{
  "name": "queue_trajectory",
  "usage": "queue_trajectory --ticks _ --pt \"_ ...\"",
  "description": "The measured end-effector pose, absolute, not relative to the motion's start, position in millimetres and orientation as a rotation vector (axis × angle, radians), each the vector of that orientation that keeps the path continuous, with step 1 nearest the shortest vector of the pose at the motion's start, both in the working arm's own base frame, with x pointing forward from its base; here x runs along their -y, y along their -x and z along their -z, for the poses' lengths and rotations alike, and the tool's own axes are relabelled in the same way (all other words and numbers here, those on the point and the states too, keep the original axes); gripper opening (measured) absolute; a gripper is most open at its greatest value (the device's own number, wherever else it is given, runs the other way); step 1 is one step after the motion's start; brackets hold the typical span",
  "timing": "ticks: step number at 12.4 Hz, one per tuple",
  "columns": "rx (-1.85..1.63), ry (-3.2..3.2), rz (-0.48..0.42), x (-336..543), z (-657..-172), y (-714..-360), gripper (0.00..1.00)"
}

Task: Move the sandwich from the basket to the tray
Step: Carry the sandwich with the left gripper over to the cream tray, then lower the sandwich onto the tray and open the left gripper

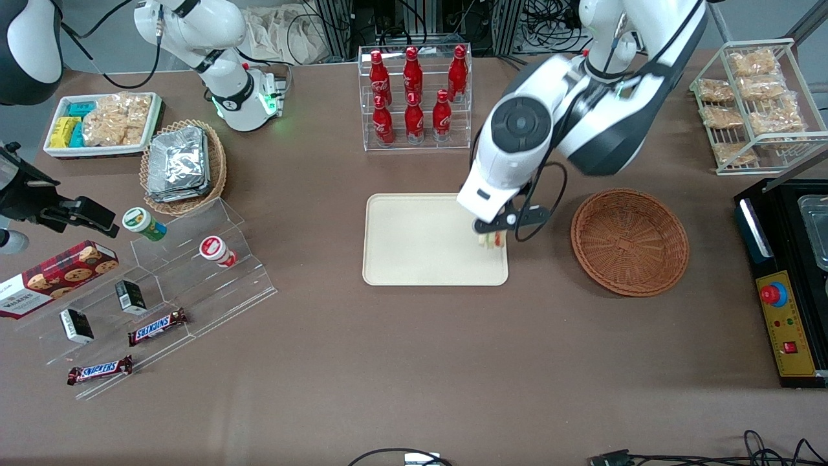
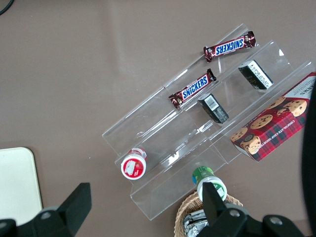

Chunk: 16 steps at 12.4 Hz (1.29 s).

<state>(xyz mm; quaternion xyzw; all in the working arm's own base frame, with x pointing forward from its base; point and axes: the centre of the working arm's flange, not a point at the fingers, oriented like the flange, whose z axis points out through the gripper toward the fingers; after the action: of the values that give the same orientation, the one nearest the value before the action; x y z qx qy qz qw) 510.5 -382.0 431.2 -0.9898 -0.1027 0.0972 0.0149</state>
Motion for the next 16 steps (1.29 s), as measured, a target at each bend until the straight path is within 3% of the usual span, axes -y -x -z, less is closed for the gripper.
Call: queue_trajectory --ticks 6,8,10,11,16 --pt "0.409 2.978 -0.168 388 -243 -503 0.17" --pt "0.409 2.986 -0.187 391 -211 -502 0.17" --pt "0.413 2.994 -0.188 394 -211 -503 0.17" --pt "0.414 2.998 -0.184 395 -213 -504 0.24" --pt "0.423 2.959 -0.171 392 -240 -509 0.81"
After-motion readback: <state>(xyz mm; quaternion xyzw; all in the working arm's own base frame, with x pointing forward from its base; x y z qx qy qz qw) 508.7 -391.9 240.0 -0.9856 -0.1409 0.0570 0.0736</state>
